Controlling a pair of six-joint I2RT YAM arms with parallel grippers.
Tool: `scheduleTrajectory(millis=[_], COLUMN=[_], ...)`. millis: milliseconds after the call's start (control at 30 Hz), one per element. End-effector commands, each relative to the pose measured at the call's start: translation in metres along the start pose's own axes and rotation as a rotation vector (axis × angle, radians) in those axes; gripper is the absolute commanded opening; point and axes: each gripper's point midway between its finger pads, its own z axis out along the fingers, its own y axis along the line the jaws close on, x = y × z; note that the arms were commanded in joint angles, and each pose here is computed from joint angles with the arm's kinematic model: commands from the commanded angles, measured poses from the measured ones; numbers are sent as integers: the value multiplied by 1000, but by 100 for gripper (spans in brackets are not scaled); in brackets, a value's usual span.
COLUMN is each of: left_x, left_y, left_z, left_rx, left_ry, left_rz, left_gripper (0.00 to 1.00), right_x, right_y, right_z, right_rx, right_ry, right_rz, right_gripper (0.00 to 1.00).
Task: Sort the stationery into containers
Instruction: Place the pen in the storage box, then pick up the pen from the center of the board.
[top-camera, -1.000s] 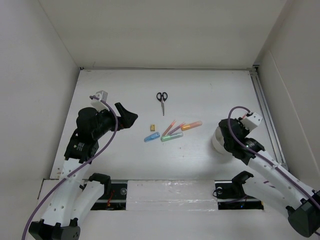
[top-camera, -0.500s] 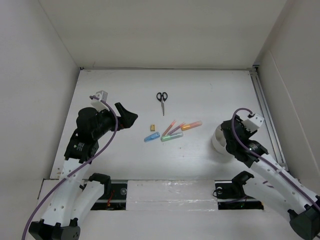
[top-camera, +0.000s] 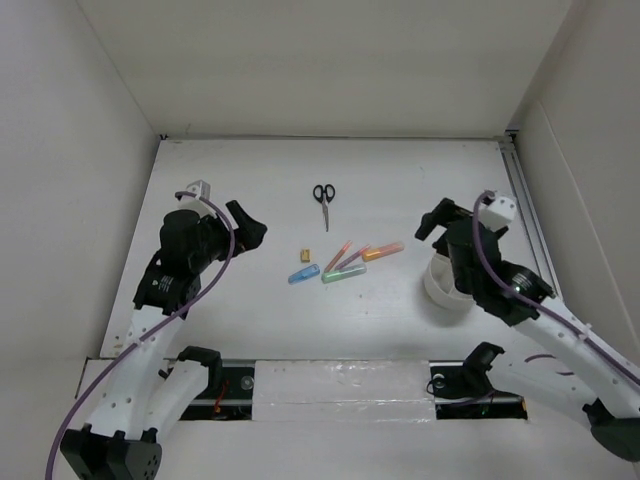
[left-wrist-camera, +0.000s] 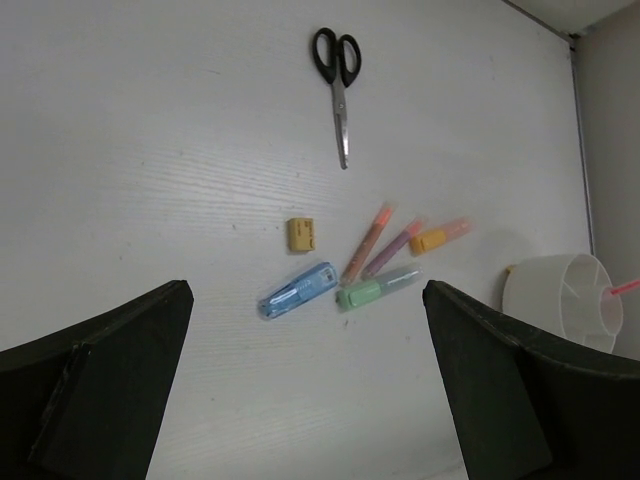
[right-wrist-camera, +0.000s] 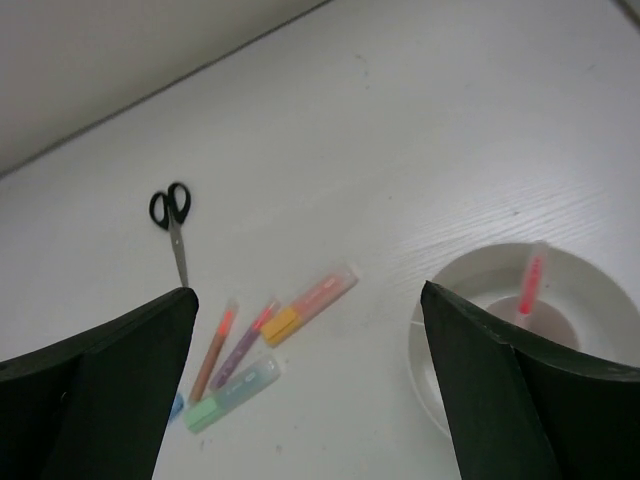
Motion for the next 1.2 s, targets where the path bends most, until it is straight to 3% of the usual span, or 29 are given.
scheduleTrajectory(millis=[0, 133, 300, 467, 533, 667, 867, 1167], left_x=[-16, -19, -18, -15, -16, -16, -18, -18], left_y=[15, 17, 22, 21, 20, 20, 16, 13], left_z=[-1, -3, -1, -2, -4, -4, -6, -11], left_rx=[-89, -107, -128, -118, -113, -113, -94, -75], left_ry=[-61, -71, -75, -68, -76, -76, -85, -98], left_rz=[-35, -35, -45, -45, -44, -44, -42, -39], left_gripper=[100, 100, 100, 100, 100, 100, 100, 100], right_x=[34, 45, 54, 110, 121, 172, 180, 220], right_y=[38, 74, 140, 171, 185, 193, 190, 177], right_z=[9, 19, 36, 73, 80, 101, 101, 110], right_rx=[-60, -30, -208, -149, -146, -90, -4, 94], right_ry=[112, 106, 116, 233, 274, 363, 372, 439], right_rz=[-130, -179, -135, -110, -108, -111, 0, 9], right_gripper=[100, 100, 100, 96, 86, 74, 73, 69])
